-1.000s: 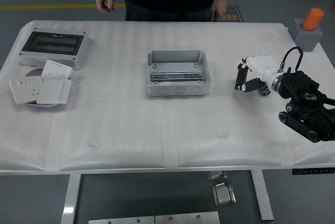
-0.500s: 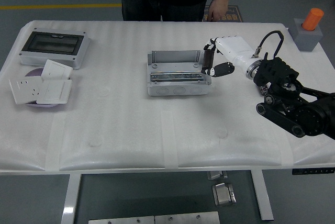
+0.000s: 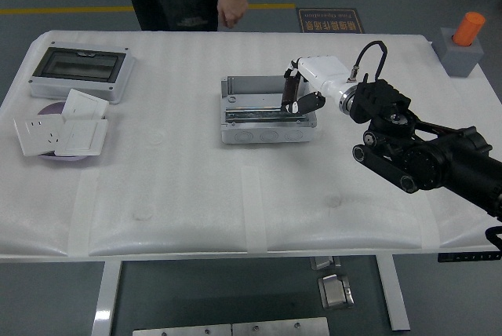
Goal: Pick up the battery,place it into the box
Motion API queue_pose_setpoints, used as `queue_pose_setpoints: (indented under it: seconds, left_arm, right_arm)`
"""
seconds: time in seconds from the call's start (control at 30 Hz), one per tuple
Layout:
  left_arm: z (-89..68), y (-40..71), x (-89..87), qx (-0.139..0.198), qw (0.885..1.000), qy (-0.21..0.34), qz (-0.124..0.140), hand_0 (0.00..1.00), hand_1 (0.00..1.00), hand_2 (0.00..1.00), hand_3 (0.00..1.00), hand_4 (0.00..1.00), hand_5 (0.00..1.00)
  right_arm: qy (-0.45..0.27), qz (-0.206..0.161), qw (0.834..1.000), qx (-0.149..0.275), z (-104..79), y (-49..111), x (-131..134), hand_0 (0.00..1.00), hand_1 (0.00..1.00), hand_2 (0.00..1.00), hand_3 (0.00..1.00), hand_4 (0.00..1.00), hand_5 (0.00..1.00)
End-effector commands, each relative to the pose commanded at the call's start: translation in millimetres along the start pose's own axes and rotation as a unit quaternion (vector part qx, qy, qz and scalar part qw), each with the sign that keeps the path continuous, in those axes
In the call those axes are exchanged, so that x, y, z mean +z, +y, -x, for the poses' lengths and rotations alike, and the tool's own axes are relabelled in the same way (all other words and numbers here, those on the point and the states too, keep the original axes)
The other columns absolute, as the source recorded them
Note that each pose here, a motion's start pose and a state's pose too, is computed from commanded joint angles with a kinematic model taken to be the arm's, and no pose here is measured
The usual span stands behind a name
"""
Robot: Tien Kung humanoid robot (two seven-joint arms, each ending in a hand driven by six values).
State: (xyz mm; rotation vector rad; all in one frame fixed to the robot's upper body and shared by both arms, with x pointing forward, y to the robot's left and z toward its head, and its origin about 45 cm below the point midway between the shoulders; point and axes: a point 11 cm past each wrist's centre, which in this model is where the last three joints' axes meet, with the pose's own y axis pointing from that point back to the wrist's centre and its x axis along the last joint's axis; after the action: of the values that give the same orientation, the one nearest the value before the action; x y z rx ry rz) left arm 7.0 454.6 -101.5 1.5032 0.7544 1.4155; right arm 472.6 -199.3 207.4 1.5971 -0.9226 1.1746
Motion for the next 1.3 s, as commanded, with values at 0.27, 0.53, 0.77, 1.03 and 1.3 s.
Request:
queue_pose_setpoints:
  seconds: [0.27, 0.53, 0.77, 1.03, 1.3]
  left_arm:
    - [-2.0, 0.0, -2.7, 0.002, 1.0, -0.001, -0.003, 0.592, 0.617, 0.514, 0.666, 0.63, 0.377]
    - [-2.1, 0.0, -2.3, 0.001, 1.0, -0.002, -0.003, 0.591, 0.617, 0.512, 0.667, 0.631, 0.373]
    - [-1.2, 0.1, -2.5, 0.001, 1.0, -0.001, -0.004, 0.591, 0.617, 0.511, 0.666, 0.632, 0.374]
    - [-0.5, 0.3, -4.4, 0.001, 1.0, 0.004, -0.006, 0.591, 0.617, 0.51, 0.665, 0.629, 0.372]
    - [-3.2, 0.0, -2.2, 0.003, 1.0, 0.004, -0.003, 0.591, 0.616, 0.508, 0.665, 0.627, 0.369]
  right_arm:
    - [0.005, -0.001, 1.0, -0.017, 8.3, -1.6, -6, 0.966, 0.856, 0.828, 0.902, 0.991, 0.565]
    - [0.008, -0.002, 1.0, -0.023, 12.0, -0.9, -7, 0.998, 0.879, 0.852, 0.939, 0.998, 0.604]
    - [0.007, 0.001, 1.0, -0.013, 4.6, 6.5, 8, 0.998, 0.883, 0.85, 0.948, 0.998, 0.628]
    - [0.04, 0.025, 0.999, 0.002, -11.0, 35.0, 64, 0.994, 0.866, 0.829, 0.936, 0.998, 0.642]
    - [0.093, 0.073, 0.992, -0.04, 2.9, 70.9, 134, 0.907, 0.796, 0.779, 0.884, 0.998, 0.628]
